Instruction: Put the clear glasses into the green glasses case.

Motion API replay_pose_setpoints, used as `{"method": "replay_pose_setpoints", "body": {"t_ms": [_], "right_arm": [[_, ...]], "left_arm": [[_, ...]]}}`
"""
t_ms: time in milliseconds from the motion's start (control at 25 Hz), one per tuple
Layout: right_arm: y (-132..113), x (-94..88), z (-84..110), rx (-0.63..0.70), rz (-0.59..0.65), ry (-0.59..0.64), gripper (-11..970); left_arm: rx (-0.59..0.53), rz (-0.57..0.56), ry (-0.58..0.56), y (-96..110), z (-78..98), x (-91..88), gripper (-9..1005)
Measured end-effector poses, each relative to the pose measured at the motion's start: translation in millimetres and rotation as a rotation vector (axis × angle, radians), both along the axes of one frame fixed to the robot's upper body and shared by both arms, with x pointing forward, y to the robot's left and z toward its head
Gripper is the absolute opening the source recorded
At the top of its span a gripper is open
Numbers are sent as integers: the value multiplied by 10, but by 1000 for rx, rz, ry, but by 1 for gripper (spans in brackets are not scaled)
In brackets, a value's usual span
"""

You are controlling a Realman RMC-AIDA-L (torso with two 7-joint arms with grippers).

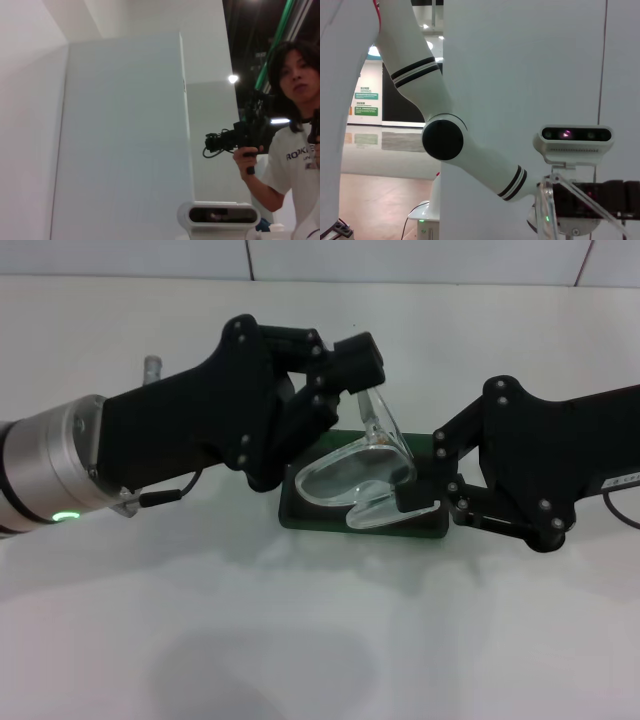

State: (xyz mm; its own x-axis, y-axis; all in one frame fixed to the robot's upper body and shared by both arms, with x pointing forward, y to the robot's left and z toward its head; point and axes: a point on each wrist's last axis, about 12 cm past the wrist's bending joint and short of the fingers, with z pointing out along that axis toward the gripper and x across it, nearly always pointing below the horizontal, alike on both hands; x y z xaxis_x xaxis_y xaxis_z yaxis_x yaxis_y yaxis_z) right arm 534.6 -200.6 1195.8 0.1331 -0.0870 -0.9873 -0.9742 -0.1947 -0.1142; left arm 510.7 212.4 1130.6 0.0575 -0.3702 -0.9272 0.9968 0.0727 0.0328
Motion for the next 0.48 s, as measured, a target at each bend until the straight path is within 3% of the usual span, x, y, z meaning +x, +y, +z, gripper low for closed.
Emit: {"method": "replay_pose_setpoints", "body": {"t_ms": [480], "right_arm": [[-12, -9, -10, 2, -2, -5, 51]], "left_arm": [[33, -35, 27, -8, -16, -9, 53]]}}
